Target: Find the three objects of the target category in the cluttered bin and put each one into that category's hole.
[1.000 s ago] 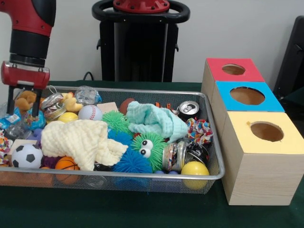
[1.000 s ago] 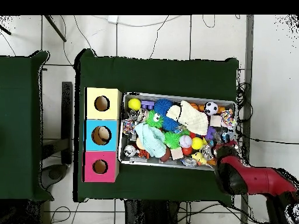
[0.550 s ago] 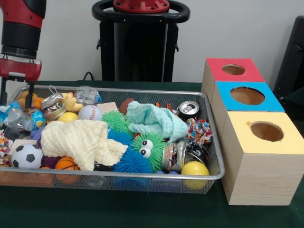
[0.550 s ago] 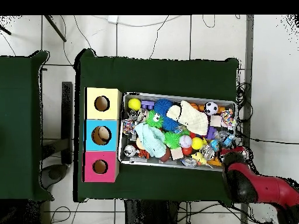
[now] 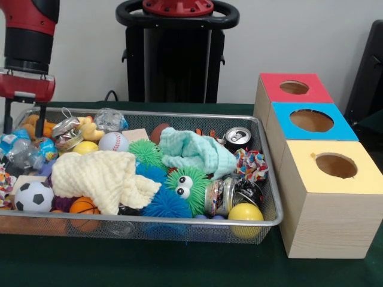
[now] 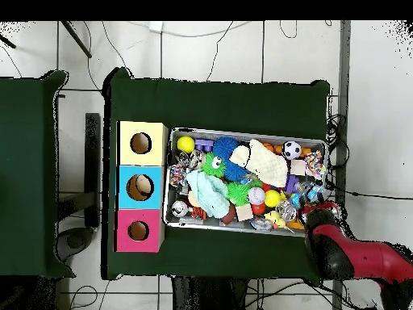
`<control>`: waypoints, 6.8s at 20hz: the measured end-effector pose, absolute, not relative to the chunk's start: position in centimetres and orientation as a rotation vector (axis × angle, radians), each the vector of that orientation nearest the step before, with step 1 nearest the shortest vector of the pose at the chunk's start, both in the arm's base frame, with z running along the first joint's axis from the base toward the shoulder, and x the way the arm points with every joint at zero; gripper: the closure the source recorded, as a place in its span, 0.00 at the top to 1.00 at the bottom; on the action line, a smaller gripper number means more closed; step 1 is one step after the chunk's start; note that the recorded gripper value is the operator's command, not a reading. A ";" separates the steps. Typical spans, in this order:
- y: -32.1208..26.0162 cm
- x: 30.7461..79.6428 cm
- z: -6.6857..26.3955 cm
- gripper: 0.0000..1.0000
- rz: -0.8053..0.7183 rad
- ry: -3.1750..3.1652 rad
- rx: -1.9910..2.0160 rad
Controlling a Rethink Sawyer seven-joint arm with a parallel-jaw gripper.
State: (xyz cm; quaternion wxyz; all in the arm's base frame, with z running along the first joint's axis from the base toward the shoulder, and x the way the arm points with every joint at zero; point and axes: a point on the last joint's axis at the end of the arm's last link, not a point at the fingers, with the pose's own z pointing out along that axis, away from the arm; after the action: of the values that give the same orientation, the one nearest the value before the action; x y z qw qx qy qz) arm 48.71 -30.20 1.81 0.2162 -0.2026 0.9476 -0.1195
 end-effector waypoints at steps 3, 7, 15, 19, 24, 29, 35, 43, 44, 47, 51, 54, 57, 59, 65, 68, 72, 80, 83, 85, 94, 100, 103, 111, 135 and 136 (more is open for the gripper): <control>-28.8 49.2 1.6 1.00 -0.329 2.622 -0.613; -26.0 49.9 1.0 0.00 -0.334 2.620 -0.721; -23.1 50.2 0.4 0.00 -0.345 2.630 -0.829; -24.2 49.6 0.2 0.00 -0.368 2.647 -0.818; -25.6 48.8 -0.1 0.00 -0.400 2.674 -0.808; -26.2 48.6 0.0 0.00 -0.415 2.679 -0.801; -27.6 50.1 2.6 0.00 -0.415 2.674 -0.689; -29.7 55.5 11.4 0.00 -0.336 2.776 -0.333; -29.5 56.5 13.1 0.00 -0.309 2.792 -0.291; -28.4 58.2 15.9 0.00 -0.268 2.812 -0.259; -26.7 60.2 18.5 0.00 -0.243 2.806 -0.266; -25.1 61.5 19.7 0.00 -0.252 2.782 -0.303; -22.1 62.8 20.6 0.00 -0.268 2.759 -0.378; -20.4 63.3 21.0 0.00 -0.276 2.749 -0.416; -10.0 64.7 22.3 0.00 -0.335 2.708 -0.616; -4.0 64.6 23.2 0.00 -0.358 2.683 -0.677; 2.3 63.7 24.2 0.00 -0.368 2.663 -0.678; 14.8 59.4 26.9 0.00 -0.300 2.704 -0.447; 18.8 56.7 27.5 0.00 -0.291 2.757 -0.322; 19.7 55.7 27.4 0.00 -0.300 2.775 -0.295; 23.2 51.5 25.3 0.00 -0.354 2.853 -0.151; 22.7 50.1 22.1 0.00 -0.420 2.902 -0.066; 22.3 49.8 20.7 0.00 -0.458 2.919 -0.033; 21.2 49.3 18.0 0.00 -0.560 2.935 0.016; -13.0 64.2 16.5 0.00 -0.214 2.474 0.509; -14.9 64.5 15.0 0.00 -0.184 2.433 0.446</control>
State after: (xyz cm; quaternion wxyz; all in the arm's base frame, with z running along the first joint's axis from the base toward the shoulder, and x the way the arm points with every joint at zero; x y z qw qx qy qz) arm 64.52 -14.91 14.98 0.3248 0.1700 0.9278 -0.0701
